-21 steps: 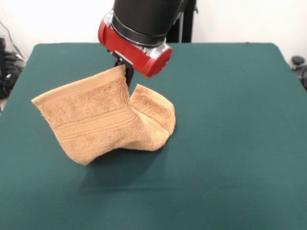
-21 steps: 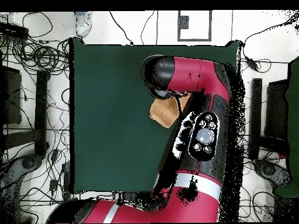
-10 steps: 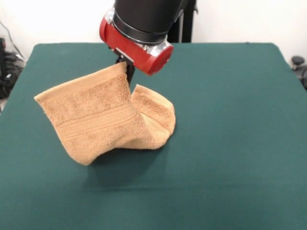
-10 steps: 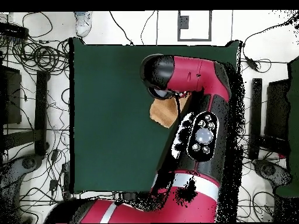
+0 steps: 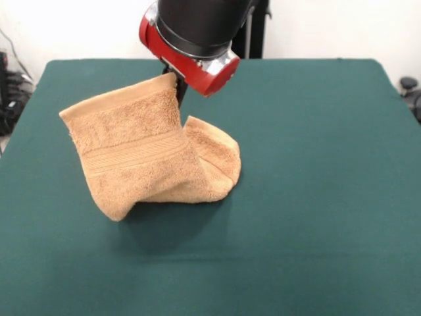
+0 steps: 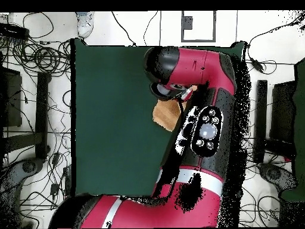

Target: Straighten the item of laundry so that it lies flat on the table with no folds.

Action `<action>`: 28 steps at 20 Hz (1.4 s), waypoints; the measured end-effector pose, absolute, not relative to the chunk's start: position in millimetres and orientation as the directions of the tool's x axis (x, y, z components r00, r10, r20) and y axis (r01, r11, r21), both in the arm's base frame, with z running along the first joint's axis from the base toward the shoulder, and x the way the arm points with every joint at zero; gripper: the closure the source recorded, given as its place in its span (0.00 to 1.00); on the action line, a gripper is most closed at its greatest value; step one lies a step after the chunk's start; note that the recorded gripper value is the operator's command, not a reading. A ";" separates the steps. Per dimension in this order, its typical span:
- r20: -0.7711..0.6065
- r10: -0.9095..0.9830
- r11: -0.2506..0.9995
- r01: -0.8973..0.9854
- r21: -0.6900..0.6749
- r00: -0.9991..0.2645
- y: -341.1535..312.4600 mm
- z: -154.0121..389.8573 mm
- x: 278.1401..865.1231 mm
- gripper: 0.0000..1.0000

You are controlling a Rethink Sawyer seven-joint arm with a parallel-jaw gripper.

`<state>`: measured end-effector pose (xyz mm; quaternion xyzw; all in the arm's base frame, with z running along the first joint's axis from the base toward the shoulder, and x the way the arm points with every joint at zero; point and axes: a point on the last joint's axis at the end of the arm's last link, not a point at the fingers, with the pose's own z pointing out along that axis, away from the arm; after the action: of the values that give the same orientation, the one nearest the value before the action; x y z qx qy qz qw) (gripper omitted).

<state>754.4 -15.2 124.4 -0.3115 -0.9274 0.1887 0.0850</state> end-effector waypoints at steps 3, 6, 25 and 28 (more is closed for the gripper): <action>0.032 0.608 0.735 0.547 -0.401 -0.793 -17.1 123.5 760.5 1.00; 0.028 0.607 0.735 0.548 -0.400 -0.794 -19.2 119.5 764.9 1.00; 0.161 0.681 0.685 0.544 -0.484 -0.715 -62.6 90.1 789.6 0.00; 0.160 0.680 0.687 0.544 -0.483 -0.716 -61.8 89.6 790.5 0.00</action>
<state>790.5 -61.8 89.6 -0.3386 -0.9033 0.2051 0.1656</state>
